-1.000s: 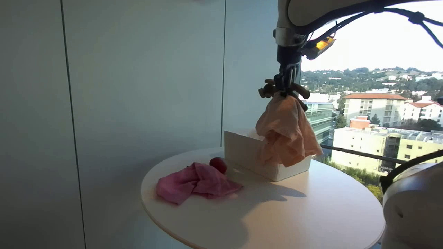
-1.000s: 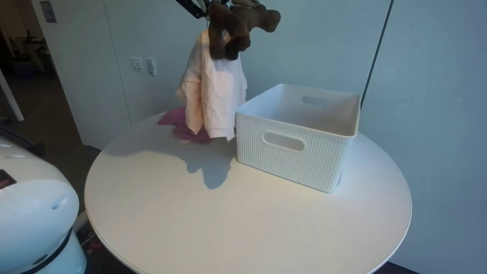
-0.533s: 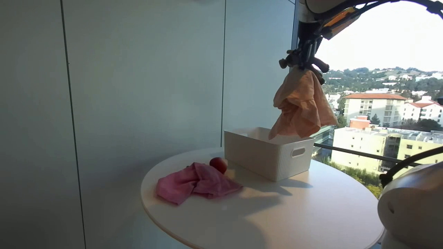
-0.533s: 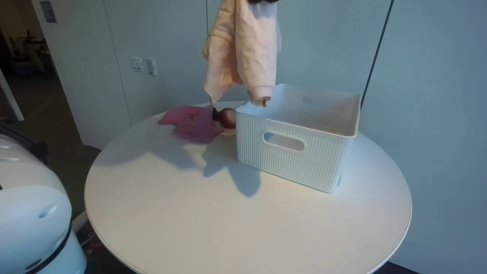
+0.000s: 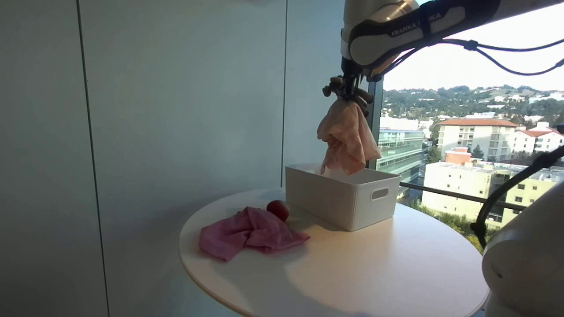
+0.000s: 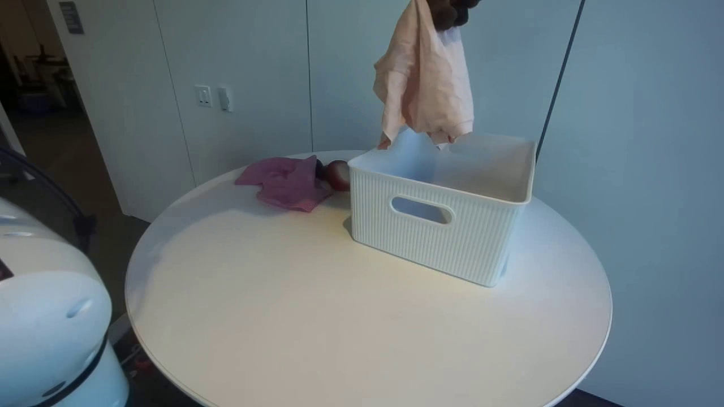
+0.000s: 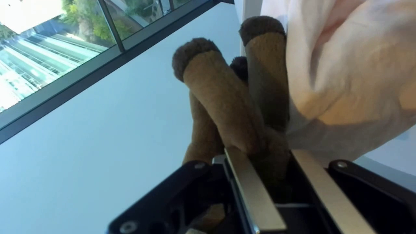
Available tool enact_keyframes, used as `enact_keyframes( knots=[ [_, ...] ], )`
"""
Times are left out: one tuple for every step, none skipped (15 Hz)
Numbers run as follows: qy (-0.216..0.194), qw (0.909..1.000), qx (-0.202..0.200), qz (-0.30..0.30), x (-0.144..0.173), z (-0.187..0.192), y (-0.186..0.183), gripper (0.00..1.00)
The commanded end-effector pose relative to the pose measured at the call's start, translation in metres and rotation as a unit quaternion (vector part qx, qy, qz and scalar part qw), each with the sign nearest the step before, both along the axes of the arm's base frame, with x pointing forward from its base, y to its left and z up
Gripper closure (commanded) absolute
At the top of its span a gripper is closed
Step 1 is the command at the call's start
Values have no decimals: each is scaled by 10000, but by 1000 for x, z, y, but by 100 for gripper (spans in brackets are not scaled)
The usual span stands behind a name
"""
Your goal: Move the clothes to the box
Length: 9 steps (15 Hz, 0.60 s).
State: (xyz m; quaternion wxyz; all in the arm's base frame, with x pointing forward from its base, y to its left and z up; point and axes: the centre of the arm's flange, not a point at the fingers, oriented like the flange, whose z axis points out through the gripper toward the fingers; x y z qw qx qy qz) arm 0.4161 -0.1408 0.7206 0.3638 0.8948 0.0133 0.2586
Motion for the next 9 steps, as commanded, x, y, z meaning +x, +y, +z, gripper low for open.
enact_keyframes(
  knots=[
    [165, 9990, 184, 384, 59, -38, -23, 90],
    [267, 9986, 216, 402, 69, -52, -29, 90],
    [337, 9981, 314, 405, 76, -63, -32, 56],
    [414, 9976, 358, 433, 82, -73, -32, 55],
    [516, 9967, 419, 471, 85, -83, -30, 50],
    [610, 9960, 431, 487, 86, -86, -26, 42],
    [732, 9951, 488, 460, 88, -92, -24, 35],
    [797, 9944, 612, 315, 86, -90, -19, 27],
    [817, 9943, 660, 161, 82, -88, -15, 19]
  ],
)
